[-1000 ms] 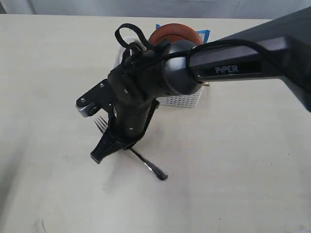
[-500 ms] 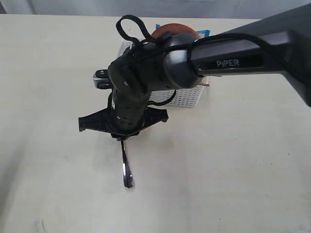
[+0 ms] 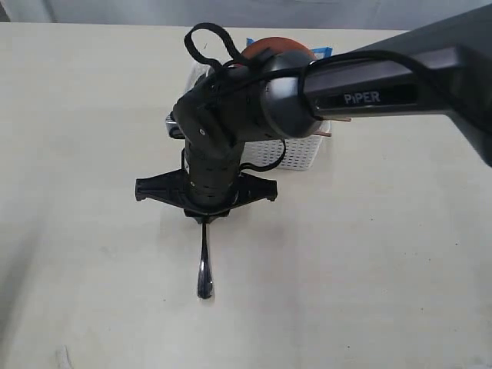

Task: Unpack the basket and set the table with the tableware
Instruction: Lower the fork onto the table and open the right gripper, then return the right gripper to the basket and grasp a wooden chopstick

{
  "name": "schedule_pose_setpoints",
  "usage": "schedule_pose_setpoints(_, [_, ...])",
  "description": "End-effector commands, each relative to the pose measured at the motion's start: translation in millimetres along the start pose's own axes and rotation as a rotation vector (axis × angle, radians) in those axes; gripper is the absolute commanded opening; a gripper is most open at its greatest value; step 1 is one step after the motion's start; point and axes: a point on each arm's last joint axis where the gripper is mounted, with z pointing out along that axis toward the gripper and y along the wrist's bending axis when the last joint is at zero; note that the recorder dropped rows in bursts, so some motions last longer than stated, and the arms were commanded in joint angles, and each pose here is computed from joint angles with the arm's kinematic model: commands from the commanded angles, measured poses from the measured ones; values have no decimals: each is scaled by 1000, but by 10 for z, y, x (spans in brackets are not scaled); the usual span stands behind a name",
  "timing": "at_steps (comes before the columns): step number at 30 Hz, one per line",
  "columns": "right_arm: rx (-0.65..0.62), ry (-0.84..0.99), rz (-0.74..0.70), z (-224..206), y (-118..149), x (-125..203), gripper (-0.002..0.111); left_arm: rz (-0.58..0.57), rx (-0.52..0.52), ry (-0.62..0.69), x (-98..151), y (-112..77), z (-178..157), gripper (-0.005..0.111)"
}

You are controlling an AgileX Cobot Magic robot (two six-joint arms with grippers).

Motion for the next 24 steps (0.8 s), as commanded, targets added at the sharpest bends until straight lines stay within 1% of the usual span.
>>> schedule_pose_setpoints(1, [7,-14,-10,-25,-18,-43,15,-2,-2,-5,2,1,0,0])
schedule_pose_setpoints(4, [7,-14,-10,-25,-18,-43,39,-2,-2,-5,2,1,0,0])
schedule_pose_setpoints(5, [9,-12,-10,-29,-18,-44,44,-2,-2,-5,2,1,0,0])
schedule_pose_setpoints(6, [11,-10,-12,-39,-13,-49,46,-2,-2,-5,2,1,0,0])
schedule_pose_setpoints(9, [40,-1,-68,-122,14,-95,46,-2,-2,-5,2,1,0,0])
schedule_pose_setpoints(12, [83,2,-146,-293,60,-183,46,-2,-2,-5,2,1,0,0])
schedule_pose_setpoints(18, [165,74,-359,-767,159,-339,46,-2,-2,-5,2,1,0,0])
schedule_pose_setpoints(20, [153,6,-421,-914,203,-468,46,-2,-2,-5,2,1,0,0])
schedule_pose_setpoints(22, [123,-34,-409,-1084,188,-536,46,-2,-2,-5,2,1,0,0])
schedule_pose_setpoints(24, [125,-72,-398,-1188,134,-627,46,-2,-2,-5,2,1,0,0])
